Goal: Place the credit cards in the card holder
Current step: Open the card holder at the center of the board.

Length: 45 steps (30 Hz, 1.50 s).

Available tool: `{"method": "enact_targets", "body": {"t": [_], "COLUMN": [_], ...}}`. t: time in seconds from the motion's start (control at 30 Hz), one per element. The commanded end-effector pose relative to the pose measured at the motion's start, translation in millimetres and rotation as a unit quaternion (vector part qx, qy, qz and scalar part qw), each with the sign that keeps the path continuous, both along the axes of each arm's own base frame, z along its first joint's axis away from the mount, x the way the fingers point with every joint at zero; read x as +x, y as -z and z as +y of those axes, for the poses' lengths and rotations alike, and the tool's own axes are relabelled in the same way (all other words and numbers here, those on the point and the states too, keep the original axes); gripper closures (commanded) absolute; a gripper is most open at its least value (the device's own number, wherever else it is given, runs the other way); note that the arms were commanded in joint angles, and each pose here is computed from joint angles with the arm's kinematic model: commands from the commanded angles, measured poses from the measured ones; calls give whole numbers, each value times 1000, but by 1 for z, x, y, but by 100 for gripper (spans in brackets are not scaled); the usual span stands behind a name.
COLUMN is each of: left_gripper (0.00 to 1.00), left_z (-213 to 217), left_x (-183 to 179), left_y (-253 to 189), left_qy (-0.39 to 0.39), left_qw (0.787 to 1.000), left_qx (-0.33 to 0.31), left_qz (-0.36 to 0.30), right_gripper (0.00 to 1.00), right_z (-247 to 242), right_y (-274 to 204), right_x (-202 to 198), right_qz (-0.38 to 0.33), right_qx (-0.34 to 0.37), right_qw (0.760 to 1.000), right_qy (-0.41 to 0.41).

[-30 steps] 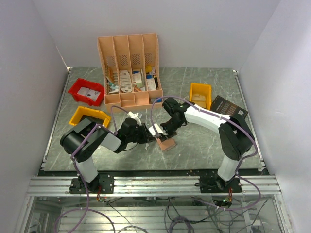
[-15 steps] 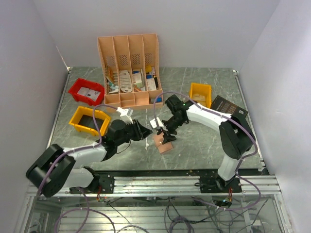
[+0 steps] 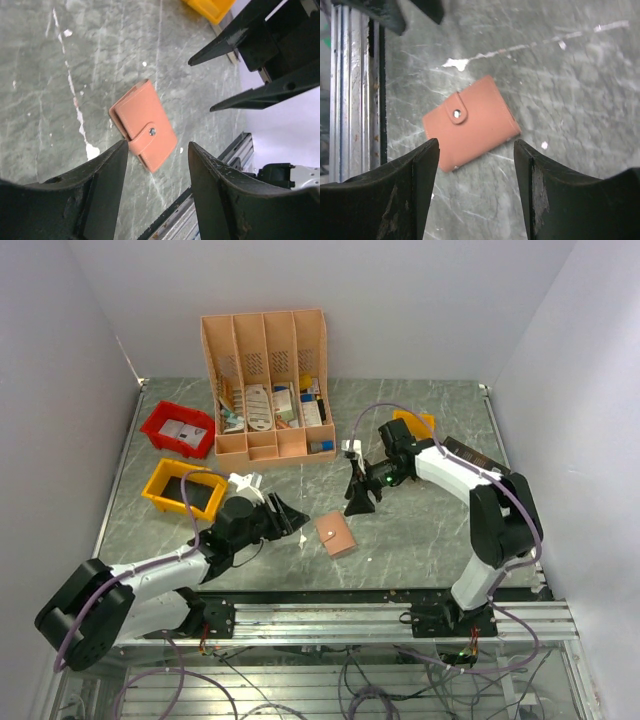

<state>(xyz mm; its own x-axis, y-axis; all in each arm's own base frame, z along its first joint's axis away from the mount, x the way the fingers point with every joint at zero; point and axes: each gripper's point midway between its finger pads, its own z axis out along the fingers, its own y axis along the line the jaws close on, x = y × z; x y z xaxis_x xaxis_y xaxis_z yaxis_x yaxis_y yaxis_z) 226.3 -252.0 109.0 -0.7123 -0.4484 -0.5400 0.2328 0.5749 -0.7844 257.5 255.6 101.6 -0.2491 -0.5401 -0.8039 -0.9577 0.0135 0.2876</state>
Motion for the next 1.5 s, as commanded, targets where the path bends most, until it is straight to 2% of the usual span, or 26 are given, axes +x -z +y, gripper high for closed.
{"method": "enact_targets", "body": {"t": [0.0, 0.2, 0.37, 0.57, 0.73, 0.97, 1.1, 1.3, 1.47], "left_gripper": [37, 37, 37, 36, 36, 38, 51, 66, 75], "left_z": [0, -6, -18, -30, -42, -55, -59, -53, -41], "left_x": [1, -6, -9, 5, 12, 12, 9, 4, -1], "left_y": [1, 8, 14, 20, 25, 40, 51, 78, 107], "left_qy": [-37, -54, -60, -72, -78, -63, -57, -57, -66], "left_qw": [999, 996, 996, 995, 995, 995, 994, 989, 980], "left_qx": [19, 58, 50, 63, 45, 45, 47, 91, 136], "left_qz": [13, 28, 32, 36, 48, 69, 79, 105, 127], "right_gripper": [39, 39, 40, 42, 46, 46, 46, 47, 48], "right_z": [-7, -10, -11, -11, -11, -6, -4, 1, 5], "right_y": [21, 37, 49, 56, 66, 72, 77, 78, 79], "right_x": [6, 1, 1, 1, -1, -4, -5, -7, -12], "right_qz": [93, 137, 163, 172, 196, 229, 252, 291, 324], "right_qx": [-35, -50, -63, -71, -79, -73, -73, -70, -63], "right_qw": [994, 987, 982, 979, 973, 966, 959, 945, 935], "right_qy": [52, 73, 76, 80, 87, 98, 110, 129, 128]}}
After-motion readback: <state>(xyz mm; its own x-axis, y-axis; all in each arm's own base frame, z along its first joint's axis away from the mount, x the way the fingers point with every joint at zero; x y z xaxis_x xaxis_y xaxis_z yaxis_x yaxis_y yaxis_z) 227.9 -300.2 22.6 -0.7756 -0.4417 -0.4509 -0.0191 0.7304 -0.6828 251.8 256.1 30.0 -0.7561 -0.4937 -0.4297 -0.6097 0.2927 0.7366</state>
